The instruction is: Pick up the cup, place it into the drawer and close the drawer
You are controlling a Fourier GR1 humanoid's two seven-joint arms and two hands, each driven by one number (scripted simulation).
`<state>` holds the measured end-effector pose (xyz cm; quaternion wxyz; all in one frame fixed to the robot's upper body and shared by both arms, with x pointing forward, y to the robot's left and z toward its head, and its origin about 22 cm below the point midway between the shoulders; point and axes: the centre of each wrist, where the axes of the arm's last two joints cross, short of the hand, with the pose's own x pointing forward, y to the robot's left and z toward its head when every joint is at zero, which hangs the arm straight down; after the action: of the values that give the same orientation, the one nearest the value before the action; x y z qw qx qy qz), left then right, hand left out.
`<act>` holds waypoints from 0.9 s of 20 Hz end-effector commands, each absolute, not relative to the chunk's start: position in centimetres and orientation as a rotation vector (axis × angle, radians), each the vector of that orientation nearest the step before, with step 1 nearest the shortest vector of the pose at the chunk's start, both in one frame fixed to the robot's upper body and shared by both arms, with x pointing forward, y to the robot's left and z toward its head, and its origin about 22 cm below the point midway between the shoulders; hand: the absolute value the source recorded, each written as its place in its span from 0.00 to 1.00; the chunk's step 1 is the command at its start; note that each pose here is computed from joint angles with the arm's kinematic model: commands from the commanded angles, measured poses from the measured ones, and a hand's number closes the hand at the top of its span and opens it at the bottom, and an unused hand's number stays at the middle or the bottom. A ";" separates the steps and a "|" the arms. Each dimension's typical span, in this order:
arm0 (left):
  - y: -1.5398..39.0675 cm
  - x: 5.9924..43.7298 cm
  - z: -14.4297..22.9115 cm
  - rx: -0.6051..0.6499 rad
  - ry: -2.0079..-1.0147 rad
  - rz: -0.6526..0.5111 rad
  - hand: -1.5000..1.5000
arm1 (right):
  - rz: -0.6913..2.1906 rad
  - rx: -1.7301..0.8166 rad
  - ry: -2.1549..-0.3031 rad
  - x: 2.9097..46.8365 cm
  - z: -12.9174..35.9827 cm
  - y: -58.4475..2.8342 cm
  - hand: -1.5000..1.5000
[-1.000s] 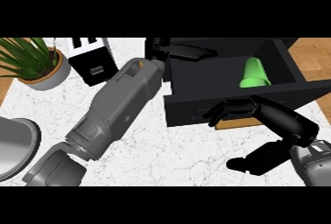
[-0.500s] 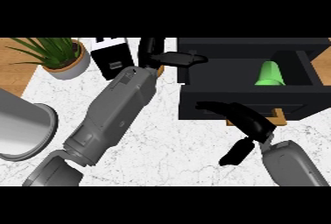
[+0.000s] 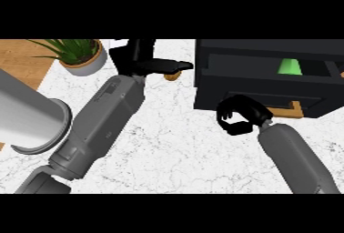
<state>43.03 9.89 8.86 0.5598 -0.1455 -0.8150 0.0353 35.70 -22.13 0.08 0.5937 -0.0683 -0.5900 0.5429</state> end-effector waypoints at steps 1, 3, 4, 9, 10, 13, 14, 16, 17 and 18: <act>11.6 42.5 8.2 -0.366 -1.906 0.095 0.00 | 1.157 -0.160 -1.445 38.1 -0.3 -22.5 1.00; 14.3 42.0 6.4 -0.367 -1.899 0.074 0.00 | 1.098 -0.214 -1.475 38.8 0.5 -25.2 1.00; 14.0 42.1 6.8 -0.360 -1.906 0.084 0.00 | 1.083 -0.247 -1.491 39.6 1.5 -26.0 1.00; 14.7 41.8 6.8 -0.377 -1.883 0.074 0.00 | 0.949 -0.317 -1.579 42.7 6.4 -28.2 1.00; 15.0 41.8 7.2 -0.390 -1.901 0.065 0.00 | 0.950 -0.354 -1.567 42.8 6.6 -28.5 1.00; 15.7 41.3 6.1 -0.390 -1.885 0.035 0.00 | 0.880 -0.361 -1.578 43.3 8.5 -29.8 1.00; 15.6 41.6 7.1 -0.402 -1.903 0.035 0.00 | 0.857 -0.364 -1.580 43.2 8.1 -29.8 1.00; 15.1 41.6 7.3 -0.427 -1.897 0.033 0.00 | 0.852 -0.357 -1.594 43.8 9.0 -28.5 1.00; 15.9 41.3 6.4 -0.404 -1.890 0.026 0.00 | 0.844 -0.355 -1.604 43.8 10.1 -29.8 1.00; 15.6 41.2 6.7 -0.432 -1.892 0.026 0.00 | 0.839 -0.346 -1.592 43.9 9.8 -29.4 1.00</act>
<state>41.53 15.28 6.89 0.5654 -0.1736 -0.8061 0.0165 40.68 -27.54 2.70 0.6251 -0.0494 -0.6590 0.4153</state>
